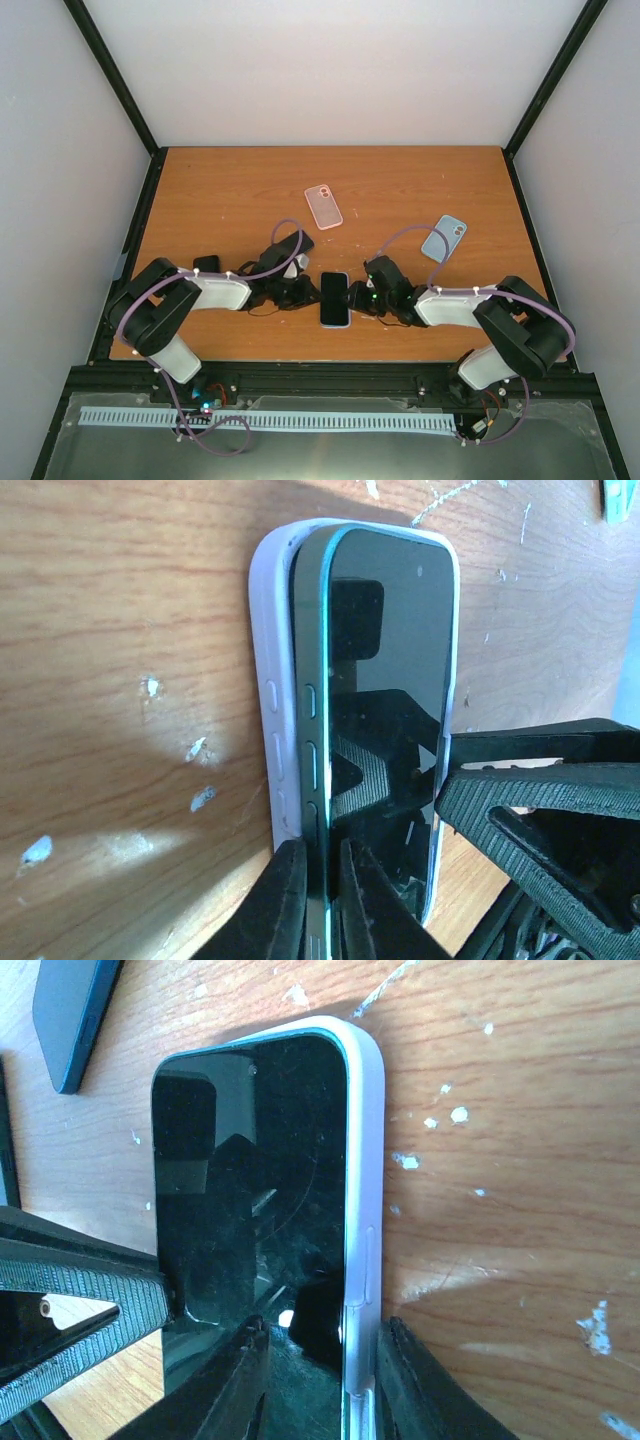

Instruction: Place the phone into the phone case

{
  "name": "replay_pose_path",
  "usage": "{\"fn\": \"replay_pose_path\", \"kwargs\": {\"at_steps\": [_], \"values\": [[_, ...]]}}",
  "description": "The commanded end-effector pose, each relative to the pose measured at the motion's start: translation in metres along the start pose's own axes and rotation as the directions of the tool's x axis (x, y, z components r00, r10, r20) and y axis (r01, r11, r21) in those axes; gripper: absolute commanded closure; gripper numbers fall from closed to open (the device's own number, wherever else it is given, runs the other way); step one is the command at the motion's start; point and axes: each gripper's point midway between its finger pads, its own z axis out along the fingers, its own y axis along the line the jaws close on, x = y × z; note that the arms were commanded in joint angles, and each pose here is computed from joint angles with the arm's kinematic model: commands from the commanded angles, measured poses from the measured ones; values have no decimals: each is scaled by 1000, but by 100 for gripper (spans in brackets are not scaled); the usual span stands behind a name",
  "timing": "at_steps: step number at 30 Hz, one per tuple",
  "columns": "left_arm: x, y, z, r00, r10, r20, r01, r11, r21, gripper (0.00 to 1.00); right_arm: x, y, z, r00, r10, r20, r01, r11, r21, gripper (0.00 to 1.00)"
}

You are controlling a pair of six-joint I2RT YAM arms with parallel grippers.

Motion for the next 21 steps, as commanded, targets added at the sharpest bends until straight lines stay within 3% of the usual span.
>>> {"fn": "replay_pose_path", "kwargs": {"at_steps": [1, 7, 16, 21], "values": [[12, -16, 4, 999, -4, -50, 8, 996, 85, 93, 0, 19, 1, 999, 32, -11, -33, 995, -97, 71], [17, -16, 4, 998, -13, -62, 19, 996, 92, 94, -5, 40, -8, 998, 59, 10, -56, 976, -209, 71], [18, -14, -1, 999, -23, -47, 26, 997, 73, 78, -14, 64, -26, 996, 66, 59, -43, 945, -324, 71], [20, -11, -4, 999, -19, -42, 22, 998, 64, 75, -14, 73, -29, 996, 76, 50, -53, 927, -370, 70]]}}
